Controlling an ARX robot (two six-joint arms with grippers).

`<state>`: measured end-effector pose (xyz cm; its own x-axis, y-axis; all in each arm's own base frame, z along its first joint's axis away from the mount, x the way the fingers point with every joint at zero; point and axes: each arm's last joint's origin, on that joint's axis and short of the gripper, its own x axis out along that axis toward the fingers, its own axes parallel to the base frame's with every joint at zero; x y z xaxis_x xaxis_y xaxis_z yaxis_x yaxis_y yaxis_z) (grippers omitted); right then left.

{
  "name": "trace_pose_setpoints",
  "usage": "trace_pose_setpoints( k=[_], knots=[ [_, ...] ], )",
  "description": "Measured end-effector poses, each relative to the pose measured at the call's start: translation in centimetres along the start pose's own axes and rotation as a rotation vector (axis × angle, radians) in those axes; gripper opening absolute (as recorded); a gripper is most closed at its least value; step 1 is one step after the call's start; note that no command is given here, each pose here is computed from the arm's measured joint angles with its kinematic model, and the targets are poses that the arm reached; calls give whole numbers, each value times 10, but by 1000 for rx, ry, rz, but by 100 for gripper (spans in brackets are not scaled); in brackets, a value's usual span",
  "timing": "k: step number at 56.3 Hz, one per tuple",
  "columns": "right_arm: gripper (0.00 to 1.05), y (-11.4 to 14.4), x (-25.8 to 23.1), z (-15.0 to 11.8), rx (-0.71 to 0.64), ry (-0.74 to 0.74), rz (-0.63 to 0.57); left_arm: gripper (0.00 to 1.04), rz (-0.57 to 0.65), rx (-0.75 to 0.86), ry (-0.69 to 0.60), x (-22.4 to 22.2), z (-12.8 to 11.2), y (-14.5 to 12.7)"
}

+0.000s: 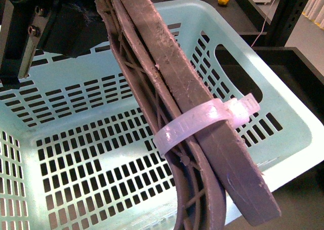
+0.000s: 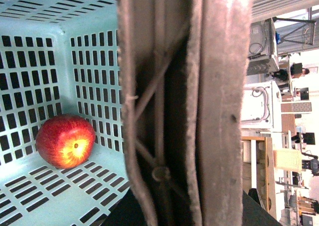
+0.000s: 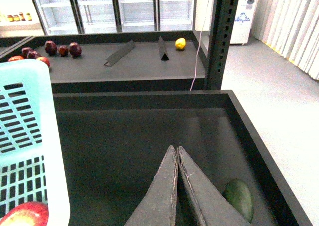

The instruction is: Pick apple with right arm and hold basket with left

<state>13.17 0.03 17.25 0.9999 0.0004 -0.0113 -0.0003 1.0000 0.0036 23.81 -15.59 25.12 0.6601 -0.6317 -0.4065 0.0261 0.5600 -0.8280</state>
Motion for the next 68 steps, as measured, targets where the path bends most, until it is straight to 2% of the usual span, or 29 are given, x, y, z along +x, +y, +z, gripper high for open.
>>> trace_pose_setpoints(
  k=[68],
  knots=[
    [2,0,-32,-5,0,-1,1,16,-1,0,2,0,0,0]
  ],
)
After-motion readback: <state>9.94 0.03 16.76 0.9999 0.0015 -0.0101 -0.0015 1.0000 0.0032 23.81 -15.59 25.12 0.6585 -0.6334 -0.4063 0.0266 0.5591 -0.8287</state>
